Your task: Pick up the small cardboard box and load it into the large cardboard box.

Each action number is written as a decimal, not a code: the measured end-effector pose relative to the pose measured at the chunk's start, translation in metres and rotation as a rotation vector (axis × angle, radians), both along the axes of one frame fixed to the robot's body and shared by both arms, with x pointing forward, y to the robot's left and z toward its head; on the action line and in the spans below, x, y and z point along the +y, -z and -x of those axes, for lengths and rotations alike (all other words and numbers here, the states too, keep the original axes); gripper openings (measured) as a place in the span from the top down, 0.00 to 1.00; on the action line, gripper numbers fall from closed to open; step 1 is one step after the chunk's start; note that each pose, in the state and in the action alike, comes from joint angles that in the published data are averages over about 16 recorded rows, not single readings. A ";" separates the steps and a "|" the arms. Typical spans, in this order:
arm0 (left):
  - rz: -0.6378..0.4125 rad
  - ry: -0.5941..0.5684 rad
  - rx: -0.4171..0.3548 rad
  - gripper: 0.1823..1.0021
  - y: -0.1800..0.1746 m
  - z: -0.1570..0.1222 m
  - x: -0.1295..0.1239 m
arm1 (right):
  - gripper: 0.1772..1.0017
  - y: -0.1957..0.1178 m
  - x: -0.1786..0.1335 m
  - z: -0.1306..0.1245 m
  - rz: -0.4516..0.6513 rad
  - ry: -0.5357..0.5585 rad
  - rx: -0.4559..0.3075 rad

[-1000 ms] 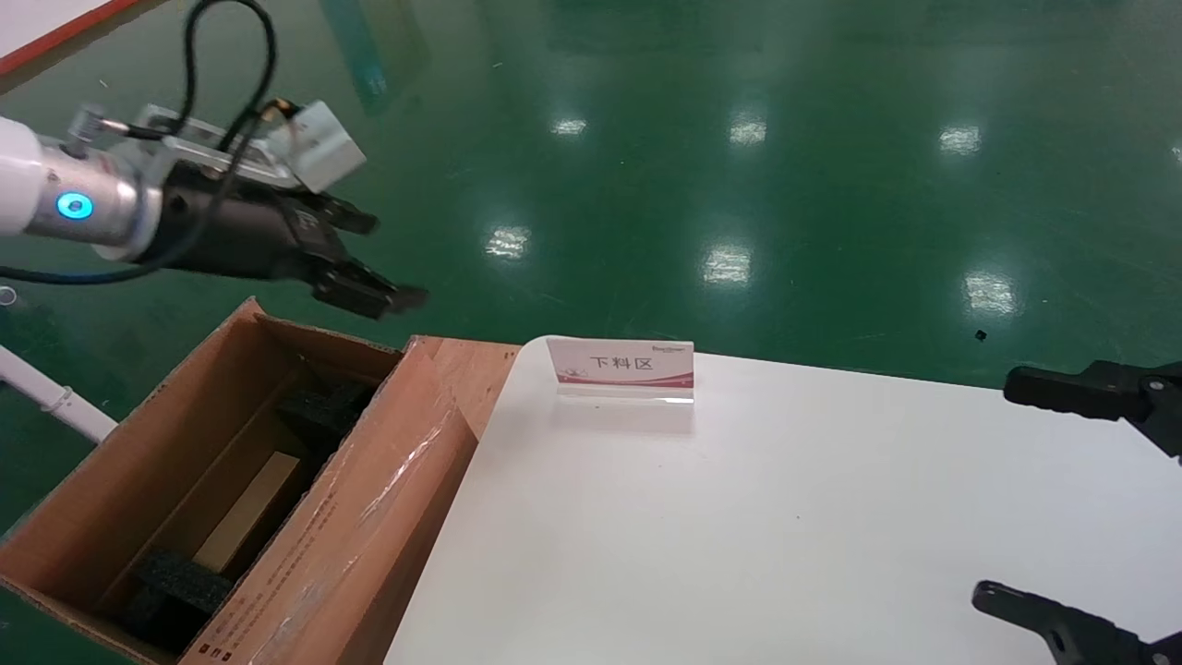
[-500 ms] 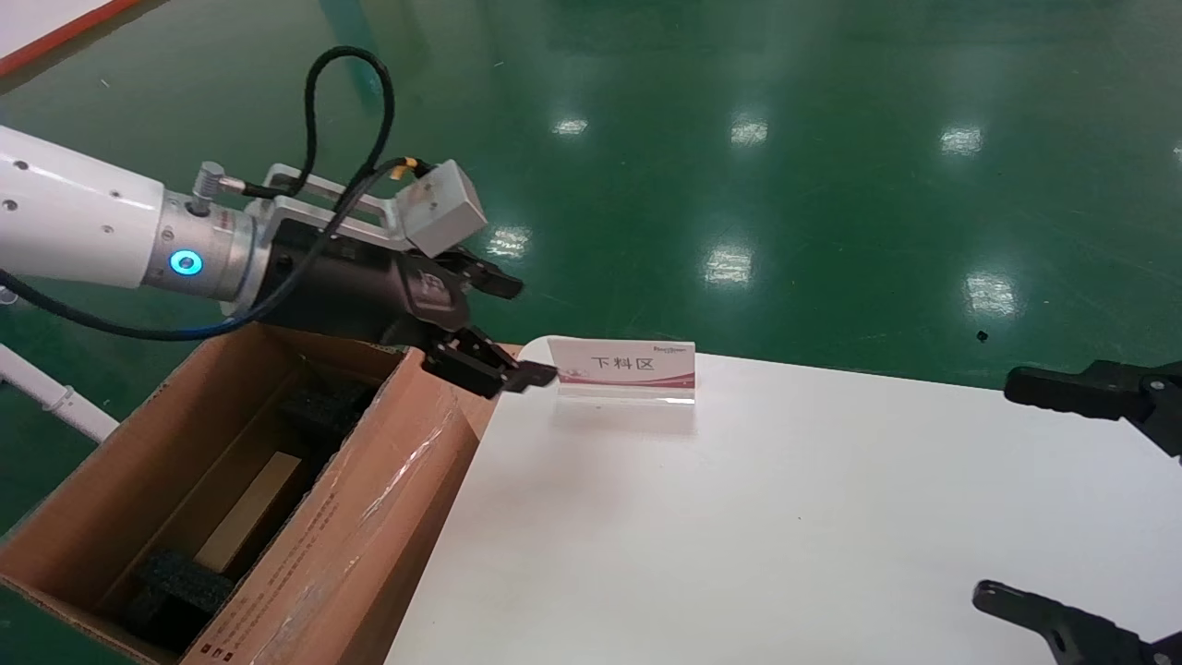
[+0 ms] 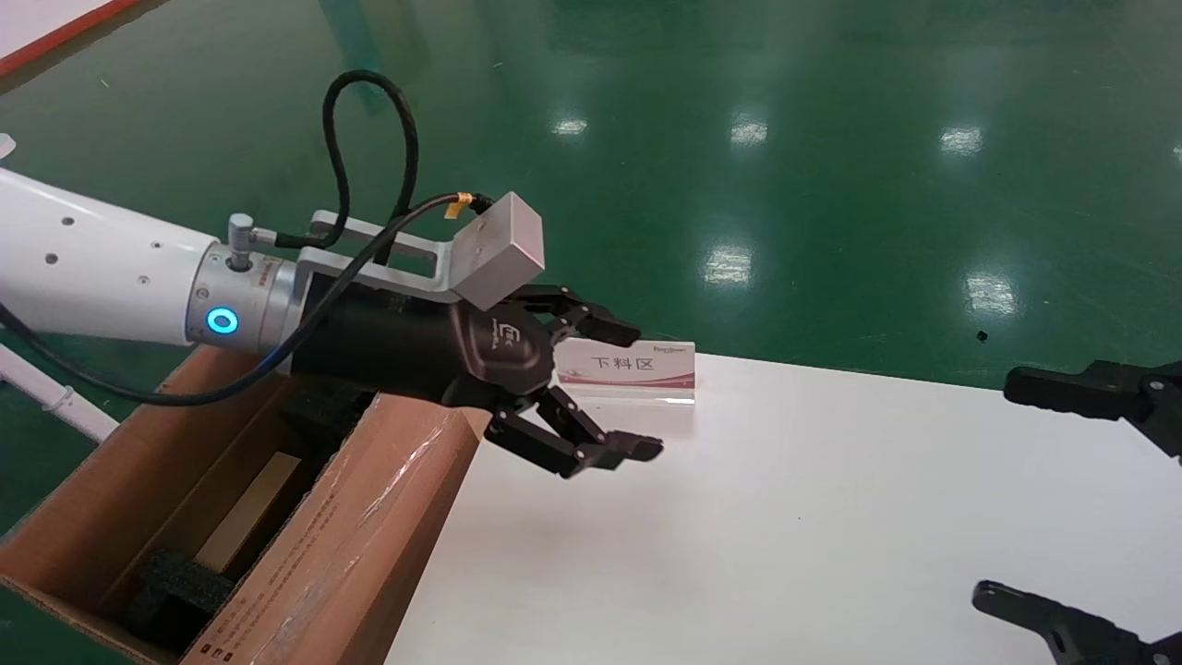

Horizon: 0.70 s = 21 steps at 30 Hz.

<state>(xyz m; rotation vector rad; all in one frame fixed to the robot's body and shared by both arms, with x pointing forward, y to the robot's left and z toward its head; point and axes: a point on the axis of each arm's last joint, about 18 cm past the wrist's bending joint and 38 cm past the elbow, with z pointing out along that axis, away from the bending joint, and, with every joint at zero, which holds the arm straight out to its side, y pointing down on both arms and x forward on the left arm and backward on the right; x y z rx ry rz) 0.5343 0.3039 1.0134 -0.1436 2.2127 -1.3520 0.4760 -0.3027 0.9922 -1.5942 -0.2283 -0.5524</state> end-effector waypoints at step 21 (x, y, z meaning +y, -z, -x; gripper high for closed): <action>0.261 0.326 -0.160 0.00 0.018 0.051 -0.008 | 0.04 0.000 0.000 0.000 0.000 0.000 0.000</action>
